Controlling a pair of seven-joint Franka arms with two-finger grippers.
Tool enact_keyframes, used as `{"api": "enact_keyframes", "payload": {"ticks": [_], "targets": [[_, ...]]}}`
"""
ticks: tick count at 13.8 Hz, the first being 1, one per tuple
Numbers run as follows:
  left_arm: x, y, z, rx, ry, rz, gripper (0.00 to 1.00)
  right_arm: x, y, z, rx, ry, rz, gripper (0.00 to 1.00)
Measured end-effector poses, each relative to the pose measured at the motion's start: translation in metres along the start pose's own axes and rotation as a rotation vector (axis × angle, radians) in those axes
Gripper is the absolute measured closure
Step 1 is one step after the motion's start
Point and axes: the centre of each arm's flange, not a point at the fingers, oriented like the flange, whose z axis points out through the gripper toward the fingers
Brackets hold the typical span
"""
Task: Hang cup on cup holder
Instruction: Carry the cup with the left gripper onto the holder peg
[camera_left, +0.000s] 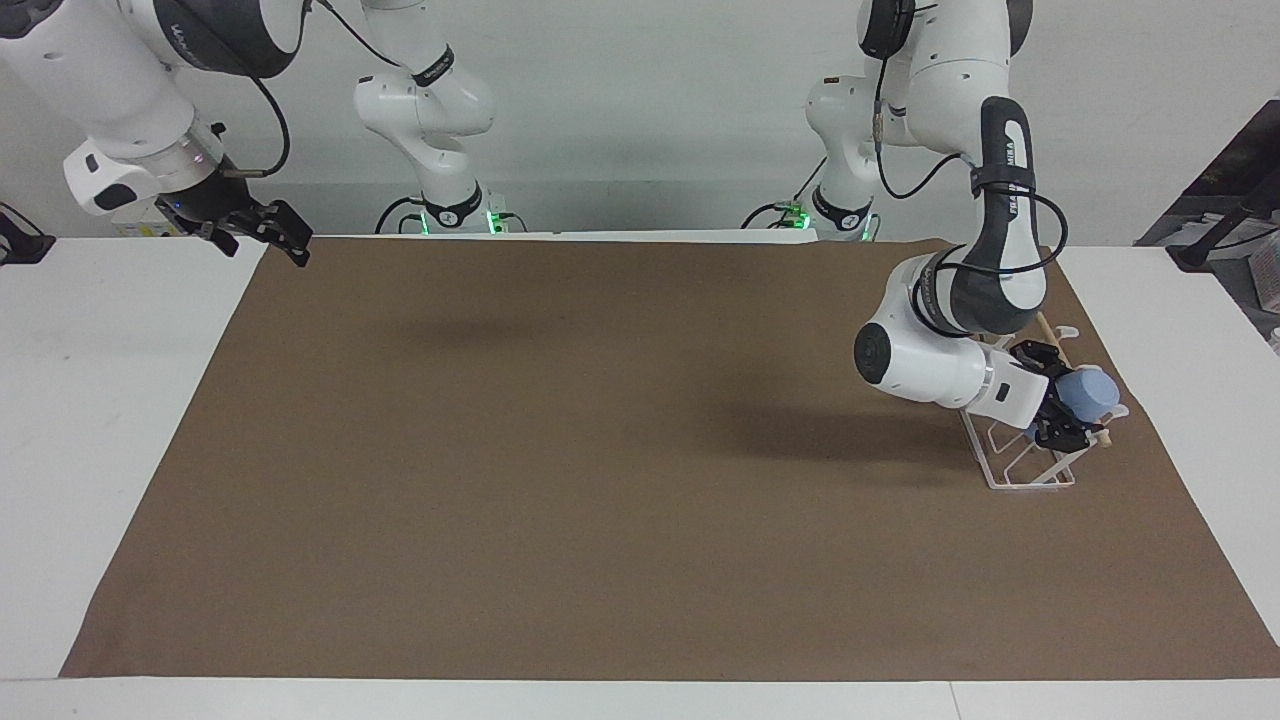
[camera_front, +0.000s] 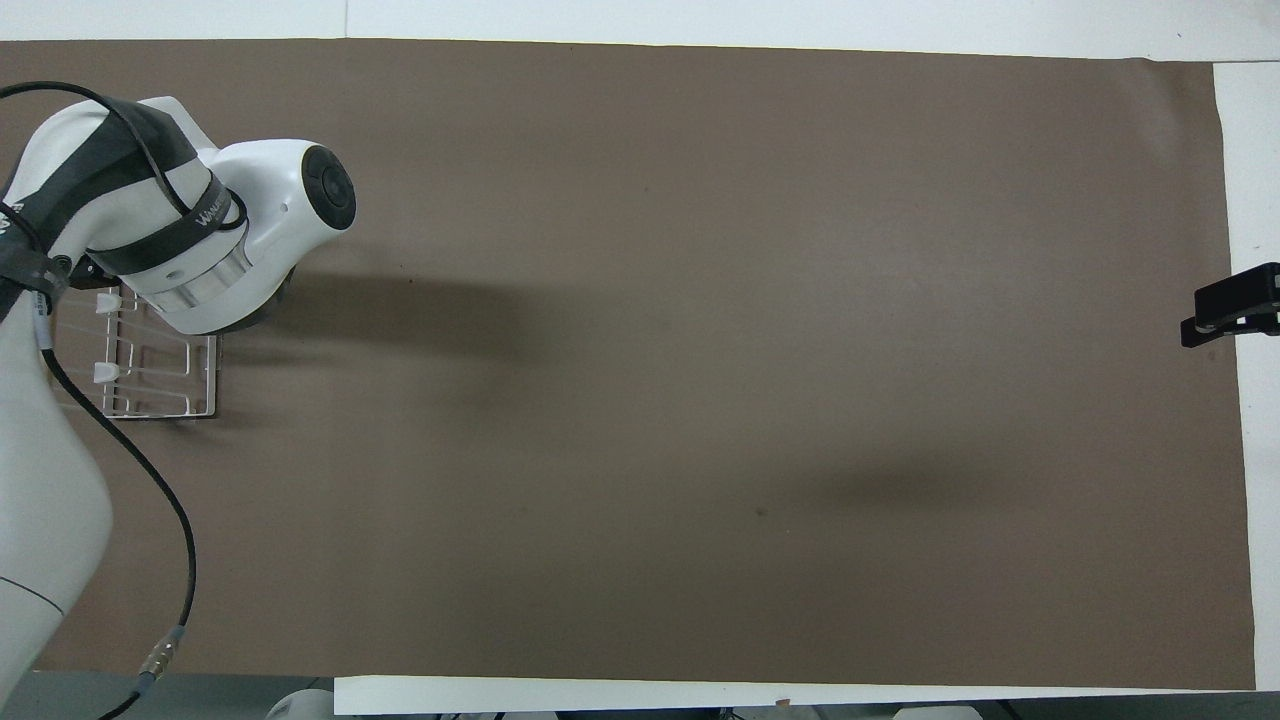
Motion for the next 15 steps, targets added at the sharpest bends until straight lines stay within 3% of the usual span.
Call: {"api": "enact_keyframes", "payload": {"ticks": [7, 10, 12, 15], "targets": [[-0.008, 0.006, 0.001, -0.068, -0.052, -0.072, 0.25, 0.0, -0.002, 0.0, -0.001, 0.0, -0.003, 0.0], [-0.009, 0.005, 0.01, -0.059, -0.055, -0.051, 0.0, 0.0, -0.002, 0.0, -0.001, -0.001, -0.003, 0.0], [-0.003, 0.006, 0.009, -0.052, -0.047, -0.026, 0.0, 0.0, -0.002, 0.0, -0.001, -0.001, -0.003, 0.0], [0.041, 0.018, -0.003, -0.014, -0.058, 0.024, 0.0, 0.0, -0.002, 0.0, -0.001, -0.001, -0.003, 0.0]]}}
